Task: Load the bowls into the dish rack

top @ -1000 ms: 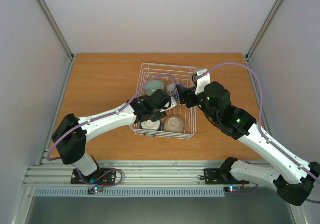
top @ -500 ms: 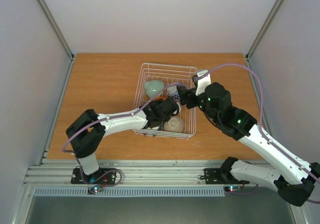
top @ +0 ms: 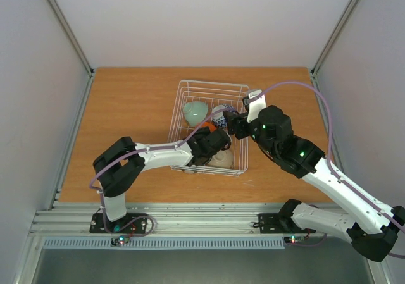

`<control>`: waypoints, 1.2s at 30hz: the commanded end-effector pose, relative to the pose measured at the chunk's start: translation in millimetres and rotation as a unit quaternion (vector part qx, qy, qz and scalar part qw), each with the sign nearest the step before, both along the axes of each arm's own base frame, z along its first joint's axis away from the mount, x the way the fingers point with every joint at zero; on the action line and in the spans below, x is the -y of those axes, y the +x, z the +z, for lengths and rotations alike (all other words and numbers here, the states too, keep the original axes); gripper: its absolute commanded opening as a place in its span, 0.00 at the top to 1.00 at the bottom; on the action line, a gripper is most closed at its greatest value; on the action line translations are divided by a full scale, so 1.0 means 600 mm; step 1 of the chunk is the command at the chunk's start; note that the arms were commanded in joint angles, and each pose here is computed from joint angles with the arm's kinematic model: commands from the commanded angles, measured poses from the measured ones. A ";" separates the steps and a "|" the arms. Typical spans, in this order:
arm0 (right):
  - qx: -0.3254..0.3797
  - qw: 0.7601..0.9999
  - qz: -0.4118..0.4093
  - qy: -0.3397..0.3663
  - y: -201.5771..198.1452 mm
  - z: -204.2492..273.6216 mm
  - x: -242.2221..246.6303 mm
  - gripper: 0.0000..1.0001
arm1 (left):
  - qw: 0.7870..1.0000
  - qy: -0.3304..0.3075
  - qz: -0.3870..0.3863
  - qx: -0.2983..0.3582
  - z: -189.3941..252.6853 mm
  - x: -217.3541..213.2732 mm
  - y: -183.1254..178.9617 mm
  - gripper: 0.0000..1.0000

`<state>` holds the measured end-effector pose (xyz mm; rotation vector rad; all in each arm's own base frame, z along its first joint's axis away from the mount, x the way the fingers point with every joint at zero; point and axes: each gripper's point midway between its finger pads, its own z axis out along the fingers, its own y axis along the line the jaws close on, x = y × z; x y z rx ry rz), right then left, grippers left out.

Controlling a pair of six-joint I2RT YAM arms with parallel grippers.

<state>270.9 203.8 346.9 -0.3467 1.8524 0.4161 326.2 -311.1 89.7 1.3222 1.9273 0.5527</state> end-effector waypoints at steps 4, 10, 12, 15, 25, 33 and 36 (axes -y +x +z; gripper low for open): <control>0.010 1.000 0.006 0.017 -0.005 0.015 -0.002 0.21 | 0.999 0.023 -0.003 -0.036 -0.037 -0.002 -0.010 0.68; 0.009 1.000 0.005 0.015 -0.005 0.014 -0.001 0.20 | 0.998 0.021 -0.007 -0.064 -0.052 -0.004 -0.025 0.14; 0.009 1.000 0.005 0.015 -0.005 0.013 -0.001 0.20 | 0.997 0.016 -0.010 -0.074 -0.053 -0.004 -0.031 0.09; 0.010 1.000 0.005 0.016 -0.006 0.015 0.000 0.20 | 0.996 0.010 -0.013 -0.084 -0.050 -0.002 -0.036 0.05; 0.008 1.000 0.006 0.017 -0.007 0.014 0.000 0.20 | 0.992 -0.071 -0.041 -0.094 0.030 0.019 -0.058 0.01; 0.007 1.000 0.006 0.015 -0.005 0.012 -0.002 0.20 | 0.983 -0.163 -0.062 -0.049 0.153 0.020 -0.064 0.01; 0.005 1.000 0.006 0.013 -0.004 0.010 -0.004 0.20 | 0.980 -0.190 -0.056 -0.031 0.186 0.002 -0.056 0.01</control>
